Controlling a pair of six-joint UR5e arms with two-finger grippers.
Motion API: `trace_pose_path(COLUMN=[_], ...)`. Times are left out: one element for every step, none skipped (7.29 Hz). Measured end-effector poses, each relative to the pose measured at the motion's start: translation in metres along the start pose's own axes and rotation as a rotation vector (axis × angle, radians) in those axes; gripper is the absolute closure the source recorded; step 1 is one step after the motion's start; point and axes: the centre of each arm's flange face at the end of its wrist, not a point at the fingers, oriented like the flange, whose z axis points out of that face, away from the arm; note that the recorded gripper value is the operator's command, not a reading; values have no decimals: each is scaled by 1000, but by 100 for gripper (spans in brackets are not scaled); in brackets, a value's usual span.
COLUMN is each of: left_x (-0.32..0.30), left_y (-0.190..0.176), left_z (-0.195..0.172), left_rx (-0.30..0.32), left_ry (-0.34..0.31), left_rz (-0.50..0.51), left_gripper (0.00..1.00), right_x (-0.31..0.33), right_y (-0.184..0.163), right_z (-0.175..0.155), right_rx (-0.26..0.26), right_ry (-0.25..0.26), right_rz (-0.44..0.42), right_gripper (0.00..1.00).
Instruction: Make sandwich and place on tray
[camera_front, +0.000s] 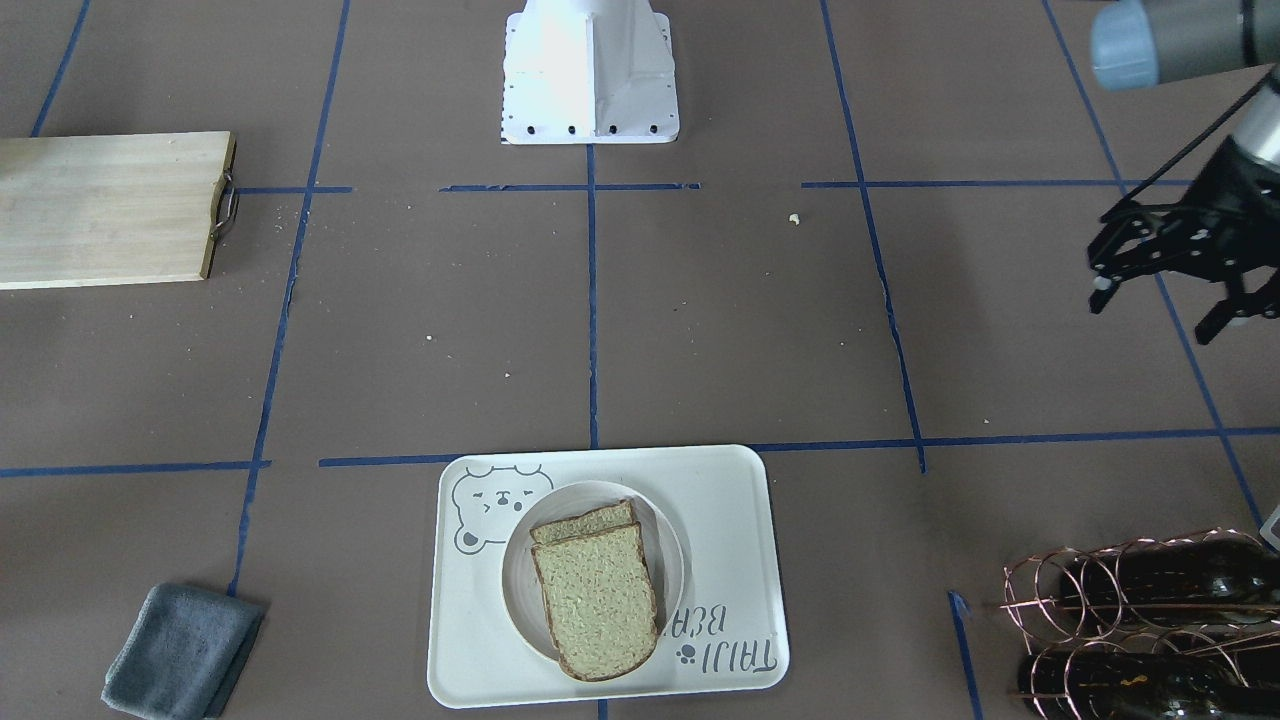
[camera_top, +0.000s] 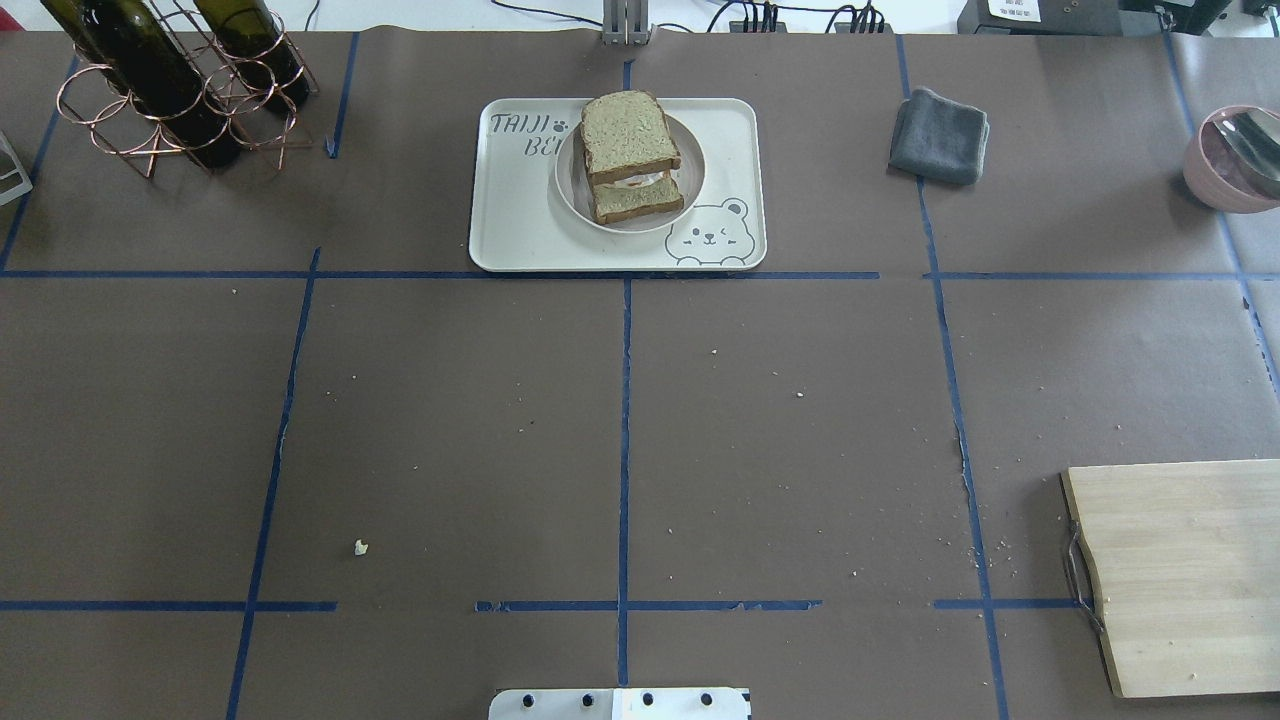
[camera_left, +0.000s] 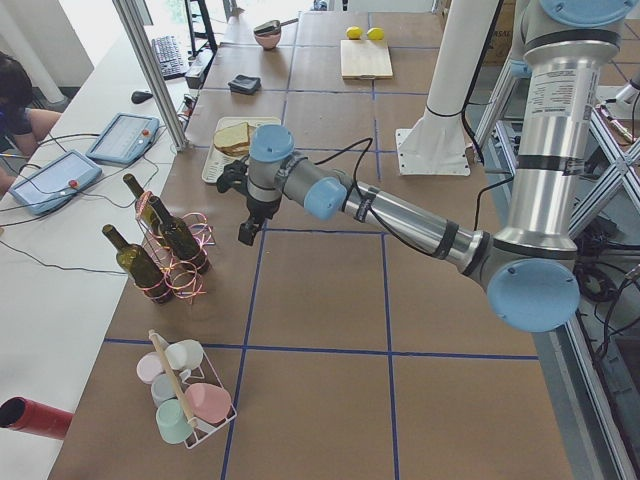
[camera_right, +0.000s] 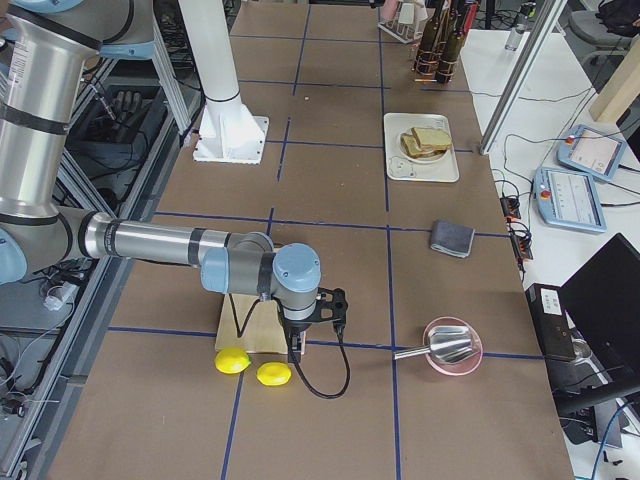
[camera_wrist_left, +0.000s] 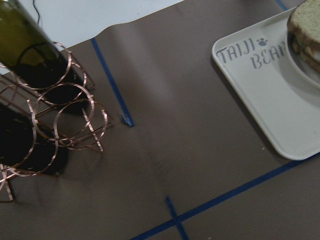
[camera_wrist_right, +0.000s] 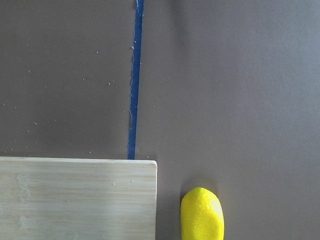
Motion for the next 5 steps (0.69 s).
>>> trace_pose_path(left_x=[-41,-70,-91,-106,-114], left_y=[39,72,106,140,165], left_z=[5,14,21,23,24], left_rx=[-38,-76,-111,-135,-155], left_ry=[-8,-12,-14,-15,-14], left_rz=[-19,-52,-80,-105,-126], left_gripper=[0,0,0,0,0], right_x=[0,0,0,0,0], right_y=[0,-1,-1,-1,-1], right_z=[0,0,-1,0,0], right_rx=[0,1,1,1,1], right_ry=[0,1,0,0,0], right_rz=[0,-1,-1,-1,-1], right_gripper=[0,0,0,0,0])
